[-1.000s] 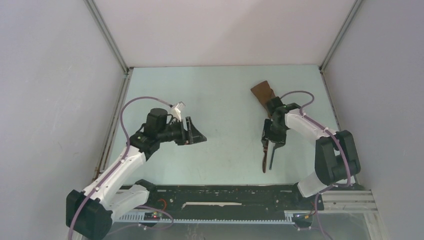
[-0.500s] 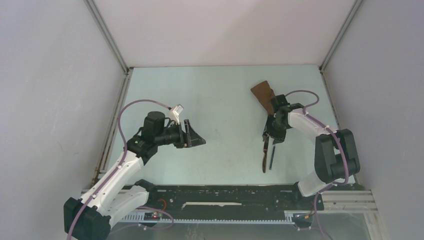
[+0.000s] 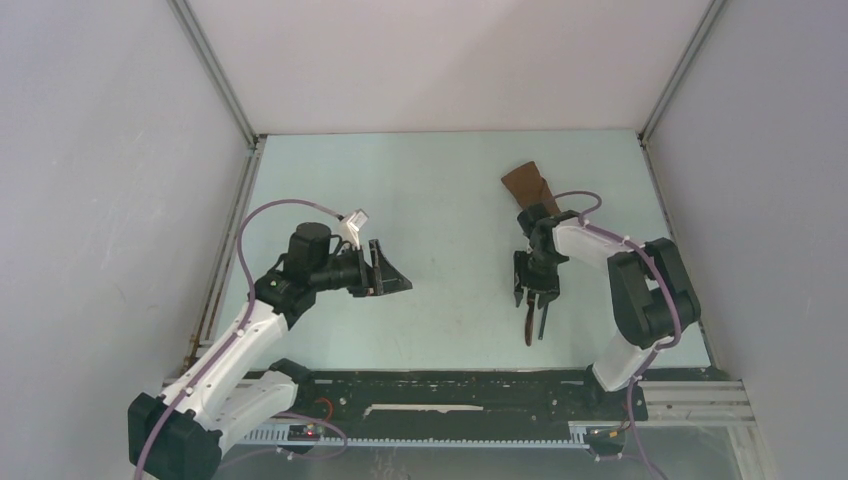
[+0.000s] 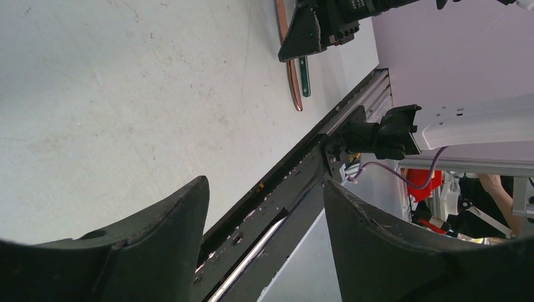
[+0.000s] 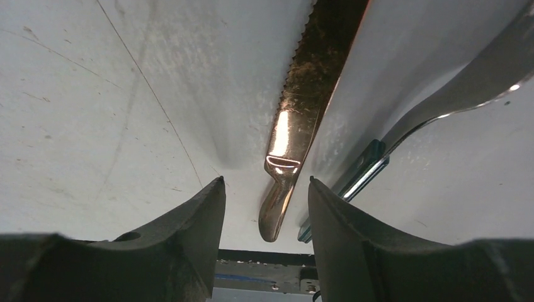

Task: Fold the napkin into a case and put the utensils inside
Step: Pick up the knife from the center of the board.

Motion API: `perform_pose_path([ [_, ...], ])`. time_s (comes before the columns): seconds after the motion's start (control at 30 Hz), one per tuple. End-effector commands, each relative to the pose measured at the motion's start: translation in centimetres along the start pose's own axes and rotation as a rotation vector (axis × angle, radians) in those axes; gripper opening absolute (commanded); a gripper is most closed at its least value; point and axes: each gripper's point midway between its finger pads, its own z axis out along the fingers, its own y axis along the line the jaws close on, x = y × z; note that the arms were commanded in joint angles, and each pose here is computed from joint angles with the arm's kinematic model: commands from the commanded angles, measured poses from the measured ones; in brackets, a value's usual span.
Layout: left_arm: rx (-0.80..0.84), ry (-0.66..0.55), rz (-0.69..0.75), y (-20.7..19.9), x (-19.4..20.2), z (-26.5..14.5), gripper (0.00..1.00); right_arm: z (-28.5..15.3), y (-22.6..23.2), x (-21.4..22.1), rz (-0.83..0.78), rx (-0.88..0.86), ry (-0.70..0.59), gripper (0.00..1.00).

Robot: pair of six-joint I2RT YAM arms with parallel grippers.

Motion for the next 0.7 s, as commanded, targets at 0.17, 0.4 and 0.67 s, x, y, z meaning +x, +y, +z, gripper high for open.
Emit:
perform_pose_path([
  [0.17,0.038,-0.014,0.033,-1.5,-1.0,-0.6,0.72,1.0,-0.6,-0.6,-0.016,0.065,0.037,0.61],
  [0.4,0.037,-0.015,0.029,-1.5,-1.0,-0.6,0.72,2.0,-1.2,-0.6,0.043,0.102,0.065,0.51],
  [0.67,0.036,-0.018,0.028,-1.5,-1.0,-0.7,0.72,2.3,-1.7,-1.6,0.091,0.088,0.048,0.48],
])
